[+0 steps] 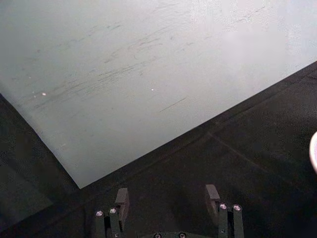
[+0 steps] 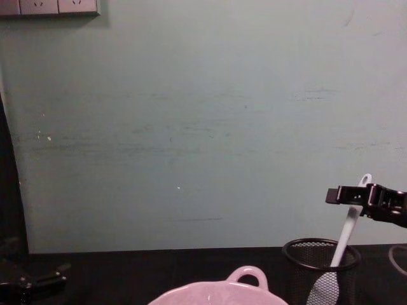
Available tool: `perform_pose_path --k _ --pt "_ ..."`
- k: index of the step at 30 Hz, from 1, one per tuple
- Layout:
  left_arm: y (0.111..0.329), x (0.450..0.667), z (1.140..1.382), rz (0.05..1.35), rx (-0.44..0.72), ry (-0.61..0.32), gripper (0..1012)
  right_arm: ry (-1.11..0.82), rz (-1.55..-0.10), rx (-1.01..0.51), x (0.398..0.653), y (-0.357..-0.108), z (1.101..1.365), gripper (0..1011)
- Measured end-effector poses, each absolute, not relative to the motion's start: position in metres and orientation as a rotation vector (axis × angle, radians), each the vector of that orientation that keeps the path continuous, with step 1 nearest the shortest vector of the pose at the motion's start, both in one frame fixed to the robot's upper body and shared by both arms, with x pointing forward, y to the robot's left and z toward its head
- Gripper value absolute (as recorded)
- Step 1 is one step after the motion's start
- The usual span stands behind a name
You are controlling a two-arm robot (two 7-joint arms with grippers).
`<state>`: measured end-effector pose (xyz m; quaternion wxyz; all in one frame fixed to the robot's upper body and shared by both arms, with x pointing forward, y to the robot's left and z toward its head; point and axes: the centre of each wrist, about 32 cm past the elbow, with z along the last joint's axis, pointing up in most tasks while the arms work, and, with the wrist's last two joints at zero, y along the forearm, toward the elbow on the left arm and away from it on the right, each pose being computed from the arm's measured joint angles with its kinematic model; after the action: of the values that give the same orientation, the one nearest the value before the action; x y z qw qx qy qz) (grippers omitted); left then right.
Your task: Use the one hand to pick up the spoon and stir the clear water in the bowl.
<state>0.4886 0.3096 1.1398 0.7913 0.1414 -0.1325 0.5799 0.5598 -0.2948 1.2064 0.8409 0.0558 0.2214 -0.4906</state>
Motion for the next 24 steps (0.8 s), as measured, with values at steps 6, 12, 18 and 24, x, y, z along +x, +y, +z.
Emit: perform_pose_path --k 6,12,18,24 --pt "0.3097 0.4886 1.1398 1.248 0.304 -0.285 1011 0.468 -1.037 0.117 0.5598 -0.2947 1.2066 421" --pt "0.3097 0.4886 1.1398 1.248 0.304 -0.285 1011 0.467 -1.038 0.117 0.5598 -0.2946 1.2066 260" --pt "0.3097 0.4886 1.1398 1.248 0.304 -0.285 1011 0.467 -1.038 0.117 0.5598 -0.2946 1.2066 114" --pt "0.3097 0.4886 1.1398 1.248 0.304 -0.285 1011 0.467 -1.038 0.117 0.5598 -0.2946 1.2066 114"
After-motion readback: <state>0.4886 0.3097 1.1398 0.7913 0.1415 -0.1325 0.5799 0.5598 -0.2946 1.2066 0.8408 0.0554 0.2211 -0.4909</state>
